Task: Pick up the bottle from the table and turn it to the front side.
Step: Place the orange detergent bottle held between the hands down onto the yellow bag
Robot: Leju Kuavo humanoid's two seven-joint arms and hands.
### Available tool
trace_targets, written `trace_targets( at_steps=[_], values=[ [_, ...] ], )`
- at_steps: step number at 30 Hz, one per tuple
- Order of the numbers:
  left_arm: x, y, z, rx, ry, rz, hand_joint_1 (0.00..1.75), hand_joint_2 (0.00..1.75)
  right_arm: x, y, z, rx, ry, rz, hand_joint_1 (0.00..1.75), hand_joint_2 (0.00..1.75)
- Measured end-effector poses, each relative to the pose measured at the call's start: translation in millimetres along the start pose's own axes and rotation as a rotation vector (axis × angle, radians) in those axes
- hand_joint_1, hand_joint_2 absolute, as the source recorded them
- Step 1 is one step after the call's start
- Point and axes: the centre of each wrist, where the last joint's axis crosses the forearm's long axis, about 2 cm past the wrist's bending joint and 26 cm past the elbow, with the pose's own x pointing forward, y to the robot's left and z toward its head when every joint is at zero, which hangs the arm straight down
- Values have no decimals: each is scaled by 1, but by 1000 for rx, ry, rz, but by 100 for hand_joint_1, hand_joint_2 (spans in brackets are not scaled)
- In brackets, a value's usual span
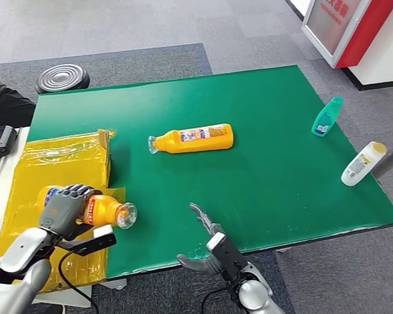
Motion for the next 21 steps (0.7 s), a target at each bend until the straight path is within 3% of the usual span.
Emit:
trace_targets(
  at_steps=[7, 11, 18, 20, 21],
  values=[
    [15, -14, -9, -94, -33, -10, 175, 175, -2, 2, -3, 4, 8, -3, 0, 175],
    [14, -18, -18, -213, 52, -20, 175, 175, -3, 2, -4, -3, 13, -1, 0, 175],
    [15, -20, -31, -264, 212, -48, 175, 175, -3, 2, -4, -27, 19, 11, 0, 175],
    [13, -20, -33, -265, 279, -51, 158, 175, -3, 2, -3, -36, 21, 14, 0, 175],
    [12, -20, -34, -265, 314, -50, 121, 175, -3, 2, -3, -40, 22, 15, 0, 175]
  ],
)
